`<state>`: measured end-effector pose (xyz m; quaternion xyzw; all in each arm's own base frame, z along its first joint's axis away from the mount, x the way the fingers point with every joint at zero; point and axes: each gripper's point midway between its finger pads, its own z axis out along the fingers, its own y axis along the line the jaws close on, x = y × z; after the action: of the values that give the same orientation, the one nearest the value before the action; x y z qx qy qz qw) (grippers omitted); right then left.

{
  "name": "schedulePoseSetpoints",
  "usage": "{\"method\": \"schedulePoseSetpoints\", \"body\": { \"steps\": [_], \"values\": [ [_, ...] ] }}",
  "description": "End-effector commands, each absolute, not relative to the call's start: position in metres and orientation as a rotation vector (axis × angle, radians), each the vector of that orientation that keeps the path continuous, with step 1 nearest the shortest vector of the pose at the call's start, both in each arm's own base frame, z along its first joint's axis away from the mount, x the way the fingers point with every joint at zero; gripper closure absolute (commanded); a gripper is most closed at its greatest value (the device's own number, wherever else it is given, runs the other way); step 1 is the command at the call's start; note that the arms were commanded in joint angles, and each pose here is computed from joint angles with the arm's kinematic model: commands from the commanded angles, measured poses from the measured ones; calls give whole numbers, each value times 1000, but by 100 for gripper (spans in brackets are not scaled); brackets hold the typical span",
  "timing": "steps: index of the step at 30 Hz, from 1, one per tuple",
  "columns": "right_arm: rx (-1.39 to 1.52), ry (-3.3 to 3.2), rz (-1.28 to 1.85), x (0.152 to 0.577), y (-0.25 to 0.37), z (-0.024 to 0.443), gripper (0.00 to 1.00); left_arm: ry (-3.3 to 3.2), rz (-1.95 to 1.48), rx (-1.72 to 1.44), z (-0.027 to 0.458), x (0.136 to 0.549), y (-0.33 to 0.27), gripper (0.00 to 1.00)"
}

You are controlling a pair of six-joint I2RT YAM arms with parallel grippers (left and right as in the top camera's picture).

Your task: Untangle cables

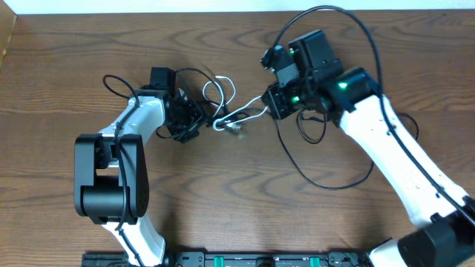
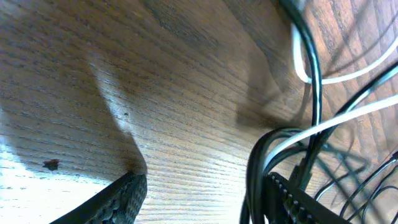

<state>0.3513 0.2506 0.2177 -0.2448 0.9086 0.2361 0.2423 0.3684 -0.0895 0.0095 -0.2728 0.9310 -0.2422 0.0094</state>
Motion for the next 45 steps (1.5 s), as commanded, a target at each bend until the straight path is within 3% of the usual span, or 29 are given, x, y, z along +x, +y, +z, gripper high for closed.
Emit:
{"method": "schedulePoseSetpoints", "body": {
  "steps": [1,6,10,17,19,22,23,24,25,45],
  "values": [
    [-544,2438,411,370,203,240,99,2986,-513,-943,-28,347,-63,37],
    [-428,2453,229,385,164,239,99,2985,-501,-944,-28,347,-62,37],
    [-152,2498,-85,396,97,233,99,2986,-496,-945,-28,347,-61,37],
    [-32,2574,-144,388,60,223,94,2993,-493,-957,-29,344,-61,36],
    [-23,2588,-138,386,56,221,79,2993,-493,-957,-29,345,-61,37],
    [-30,2601,-99,385,60,219,46,2993,-493,-957,-29,344,-61,36],
    [-32,2602,-95,384,61,219,19,2993,-493,-956,-29,344,-61,36],
    [-32,2602,-95,384,61,219,5,2993,-493,-956,-29,344,-61,36],
    [-33,2604,-95,384,61,219,1,2993,-493,-956,-29,344,-61,37],
    [-38,2623,-92,380,61,216,1,3000,-490,-959,-29,343,-61,36]
  ]
}}
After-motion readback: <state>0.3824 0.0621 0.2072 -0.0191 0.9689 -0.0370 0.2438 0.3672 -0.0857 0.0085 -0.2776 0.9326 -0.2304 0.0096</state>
